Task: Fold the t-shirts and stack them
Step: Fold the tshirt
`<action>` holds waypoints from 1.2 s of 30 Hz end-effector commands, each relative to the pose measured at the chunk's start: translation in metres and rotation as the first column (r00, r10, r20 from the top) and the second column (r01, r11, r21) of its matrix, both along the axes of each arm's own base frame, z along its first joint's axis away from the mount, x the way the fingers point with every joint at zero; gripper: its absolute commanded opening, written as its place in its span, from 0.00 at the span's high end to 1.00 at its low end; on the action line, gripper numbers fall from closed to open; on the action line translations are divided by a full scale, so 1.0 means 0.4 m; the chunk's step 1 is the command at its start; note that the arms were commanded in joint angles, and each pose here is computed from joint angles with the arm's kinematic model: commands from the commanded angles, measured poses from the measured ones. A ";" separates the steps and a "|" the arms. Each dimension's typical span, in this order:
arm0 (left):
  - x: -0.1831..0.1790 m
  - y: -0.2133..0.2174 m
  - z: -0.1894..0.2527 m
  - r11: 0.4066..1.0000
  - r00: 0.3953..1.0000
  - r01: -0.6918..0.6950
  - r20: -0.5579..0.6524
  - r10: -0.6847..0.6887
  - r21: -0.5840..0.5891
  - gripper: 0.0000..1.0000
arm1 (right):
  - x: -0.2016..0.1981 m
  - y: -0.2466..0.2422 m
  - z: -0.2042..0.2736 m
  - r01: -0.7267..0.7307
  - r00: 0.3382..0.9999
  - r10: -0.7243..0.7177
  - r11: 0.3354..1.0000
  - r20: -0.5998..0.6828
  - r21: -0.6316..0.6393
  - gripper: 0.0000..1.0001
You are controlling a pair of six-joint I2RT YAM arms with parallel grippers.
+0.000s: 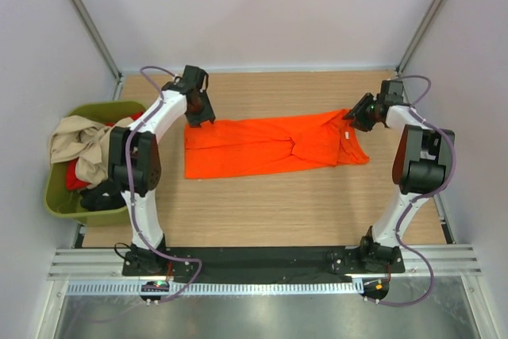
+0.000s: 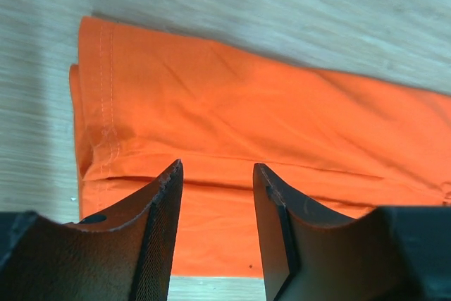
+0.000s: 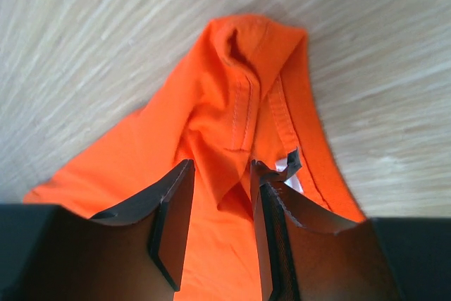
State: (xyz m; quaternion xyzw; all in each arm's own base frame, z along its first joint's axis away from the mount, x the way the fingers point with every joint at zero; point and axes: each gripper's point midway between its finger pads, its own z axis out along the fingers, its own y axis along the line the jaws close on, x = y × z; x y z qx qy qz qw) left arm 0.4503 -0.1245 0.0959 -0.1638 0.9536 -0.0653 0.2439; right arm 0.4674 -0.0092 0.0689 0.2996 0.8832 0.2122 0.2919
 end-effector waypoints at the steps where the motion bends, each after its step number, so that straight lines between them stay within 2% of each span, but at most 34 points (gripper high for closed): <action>1: -0.051 -0.004 -0.019 0.999 0.997 0.036 -0.072 -0.037 -0.024 0.55 | -0.043 0.031 0.009 -0.042 0.999 0.043 0.999 -0.027 0.010 0.55; 2: -0.062 -0.032 0.006 0.994 0.996 0.070 -0.045 -0.074 -0.081 0.55 | -0.051 0.031 0.006 -0.042 0.999 0.042 0.999 -0.032 0.003 0.55; 3: -0.076 -0.105 0.014 0.969 0.985 0.169 -0.001 -0.172 -0.180 0.55 | -0.064 0.032 -0.005 -0.040 0.998 0.040 0.999 -0.043 0.003 0.55; 5: -0.095 -0.180 0.045 0.932 0.966 0.258 0.066 -0.250 -0.253 0.55 | -0.072 0.033 -0.001 -0.041 0.999 0.041 0.999 -0.035 0.000 0.56; 6: -0.104 -0.241 0.078 0.887 0.941 0.338 0.138 -0.310 -0.315 0.54 | -0.078 0.033 -0.006 -0.037 0.998 0.037 0.999 -0.040 0.003 0.56; 8: -0.122 -0.349 0.119 0.821 0.897 0.440 0.227 -0.379 -0.365 0.54 | -0.084 0.034 -0.001 -0.028 0.999 0.028 1.000 -0.038 0.007 0.57; 10: -0.169 -0.454 0.125 0.753 0.864 0.503 0.247 -0.438 -0.425 0.54 | -0.097 0.037 -0.004 -0.023 0.999 0.024 1.000 -0.047 0.008 0.57; 11: -0.168 -0.487 0.133 0.735 0.850 0.526 0.278 -0.447 -0.429 0.54 | -0.099 0.031 0.006 -0.012 0.999 0.012 1.000 -0.042 -0.001 0.57; 15: -0.197 -0.602 0.107 0.681 0.822 0.568 0.276 -0.498 -0.463 0.55 | -0.122 0.025 0.017 -0.002 0.999 0.001 1.000 -0.052 -0.021 0.57; 18: -0.180 -0.591 0.067 0.732 0.865 0.498 0.212 -0.454 -0.464 0.55 | -0.140 0.033 0.032 0.009 0.998 -0.009 1.000 -0.065 -0.008 0.56; 19: -0.175 -0.577 0.067 0.752 0.871 0.490 0.207 -0.446 -0.442 0.55 | -0.165 0.011 0.020 0.056 0.991 -0.061 0.997 -0.121 -0.047 0.55; 21: -0.167 -0.527 0.050 0.808 0.894 0.448 0.169 -0.415 -0.384 0.55 | -0.190 -0.010 0.038 0.107 0.981 -0.119 0.991 -0.153 -0.085 0.55; 23: -0.168 -0.460 0.041 0.872 0.915 0.403 0.123 -0.384 -0.278 0.55 | -0.208 -0.023 0.045 0.177 0.966 -0.192 0.979 -0.171 -0.099 0.56; 27: -0.202 -0.344 0.012 0.931 0.938 0.346 0.034 -0.345 -0.113 0.55 | -0.257 -0.003 0.046 0.261 0.943 -0.264 0.965 -0.204 -0.042 0.60; 29: -0.220 -0.318 0.018 0.937 0.941 0.338 0.030 -0.337 -0.087 0.55 | -0.272 -0.003 0.034 0.288 0.932 -0.290 0.957 -0.216 -0.042 0.60; 34: -0.288 -0.257 -0.051 0.948 0.947 0.316 -0.050 -0.318 -0.037 0.55 | -0.304 -0.022 -0.020 0.308 0.914 -0.323 0.946 -0.247 -0.096 0.60; 36: -0.304 -0.239 -0.075 0.955 0.952 0.297 -0.076 -0.298 -0.019 0.54 | -0.311 -0.059 -0.044 0.314 0.904 -0.352 0.932 -0.244 -0.179 0.60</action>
